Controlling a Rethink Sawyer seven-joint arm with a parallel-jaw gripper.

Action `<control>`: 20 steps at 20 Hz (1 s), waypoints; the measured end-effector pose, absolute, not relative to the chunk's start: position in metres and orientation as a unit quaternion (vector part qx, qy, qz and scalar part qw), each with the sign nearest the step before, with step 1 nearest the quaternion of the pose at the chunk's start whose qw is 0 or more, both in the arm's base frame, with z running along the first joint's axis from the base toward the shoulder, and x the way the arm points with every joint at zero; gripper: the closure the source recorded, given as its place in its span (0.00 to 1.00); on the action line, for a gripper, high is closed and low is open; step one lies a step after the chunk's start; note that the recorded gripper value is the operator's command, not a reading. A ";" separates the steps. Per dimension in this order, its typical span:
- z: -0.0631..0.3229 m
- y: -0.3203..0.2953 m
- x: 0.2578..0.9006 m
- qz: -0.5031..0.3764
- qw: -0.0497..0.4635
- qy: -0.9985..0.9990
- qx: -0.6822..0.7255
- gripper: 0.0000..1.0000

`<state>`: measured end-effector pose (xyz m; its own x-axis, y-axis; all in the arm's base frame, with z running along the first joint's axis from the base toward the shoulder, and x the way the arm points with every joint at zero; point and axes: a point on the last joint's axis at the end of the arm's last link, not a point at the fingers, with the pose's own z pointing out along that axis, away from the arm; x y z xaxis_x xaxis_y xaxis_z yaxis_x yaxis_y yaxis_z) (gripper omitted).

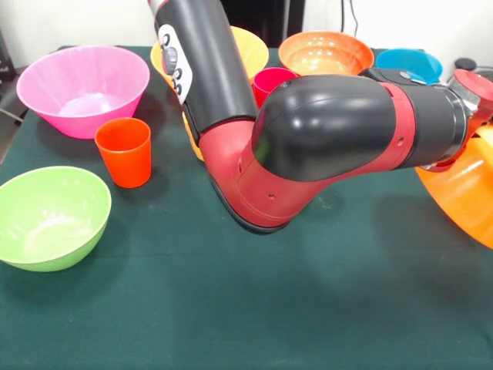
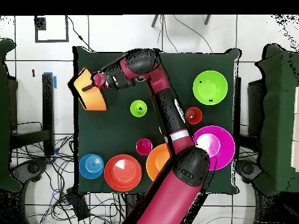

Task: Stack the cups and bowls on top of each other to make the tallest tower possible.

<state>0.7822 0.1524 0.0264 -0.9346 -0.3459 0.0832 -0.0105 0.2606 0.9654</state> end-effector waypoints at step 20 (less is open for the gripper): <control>0.026 0.150 0.787 -0.596 0.142 -0.781 0.121 1.00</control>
<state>0.7867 0.1498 0.0259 -0.9304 -0.3584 0.0772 -0.0202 0.2604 0.9653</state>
